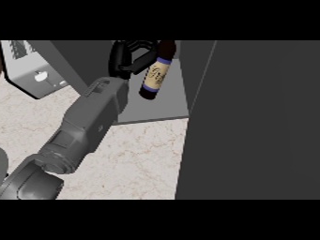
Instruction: Pick up the wine, place it into the cabinet and close the cabinet
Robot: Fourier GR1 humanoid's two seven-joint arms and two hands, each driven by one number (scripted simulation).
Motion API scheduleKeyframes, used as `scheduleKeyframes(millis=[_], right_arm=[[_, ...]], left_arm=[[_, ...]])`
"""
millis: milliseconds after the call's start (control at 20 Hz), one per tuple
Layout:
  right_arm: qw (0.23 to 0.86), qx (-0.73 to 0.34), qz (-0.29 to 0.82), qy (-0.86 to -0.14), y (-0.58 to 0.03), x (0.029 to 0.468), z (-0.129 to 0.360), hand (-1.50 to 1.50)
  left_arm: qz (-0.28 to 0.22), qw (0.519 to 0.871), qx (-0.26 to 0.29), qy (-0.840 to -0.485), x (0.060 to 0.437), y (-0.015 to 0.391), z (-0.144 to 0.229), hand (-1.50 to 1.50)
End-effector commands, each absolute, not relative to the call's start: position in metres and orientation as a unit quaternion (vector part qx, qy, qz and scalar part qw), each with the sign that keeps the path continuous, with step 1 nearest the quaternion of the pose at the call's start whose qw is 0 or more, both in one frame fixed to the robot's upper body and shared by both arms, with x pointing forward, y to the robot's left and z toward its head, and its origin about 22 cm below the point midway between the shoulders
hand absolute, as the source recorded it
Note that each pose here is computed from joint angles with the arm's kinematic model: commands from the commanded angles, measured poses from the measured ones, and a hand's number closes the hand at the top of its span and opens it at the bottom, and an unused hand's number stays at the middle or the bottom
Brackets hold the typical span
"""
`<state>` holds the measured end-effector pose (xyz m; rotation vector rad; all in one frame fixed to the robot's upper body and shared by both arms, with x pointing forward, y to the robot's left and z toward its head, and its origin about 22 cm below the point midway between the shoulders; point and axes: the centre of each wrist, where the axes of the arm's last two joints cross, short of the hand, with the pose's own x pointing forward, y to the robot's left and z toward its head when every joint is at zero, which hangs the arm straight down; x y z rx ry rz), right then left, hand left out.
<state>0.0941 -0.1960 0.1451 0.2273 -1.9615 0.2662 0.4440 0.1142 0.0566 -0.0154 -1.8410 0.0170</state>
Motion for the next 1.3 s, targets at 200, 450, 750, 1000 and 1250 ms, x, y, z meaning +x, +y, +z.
scheduleKeyframes(millis=[200,450,750,1000,1250], right_arm=[[0.544,0.129,0.09,-0.824,-0.207,0.065,0.187,-1.5],[0.546,0.119,0.079,-0.826,-0.206,0.06,0.188,-1.5],[0.553,0.115,0.071,-0.822,-0.204,0.059,0.19,-1.5],[0.552,0.105,0.077,-0.824,-0.21,0.059,0.19,-1.5],[0.554,0.095,0.071,-0.824,-0.208,0.06,0.188,-1.5]], left_arm=[[0.002,0.603,-0.086,-0.793,0.446,0.1,0.067,-1.5],[0.002,0.608,-0.108,-0.786,0.441,0.093,0.061,-1.5],[0.003,0.607,-0.108,-0.787,0.438,0.082,0.065,-1.5],[0.007,0.601,-0.158,-0.784,0.429,0.084,0.055,-1.5],[0.008,0.602,-0.197,-0.774,0.407,0.088,0.029,-1.5]])
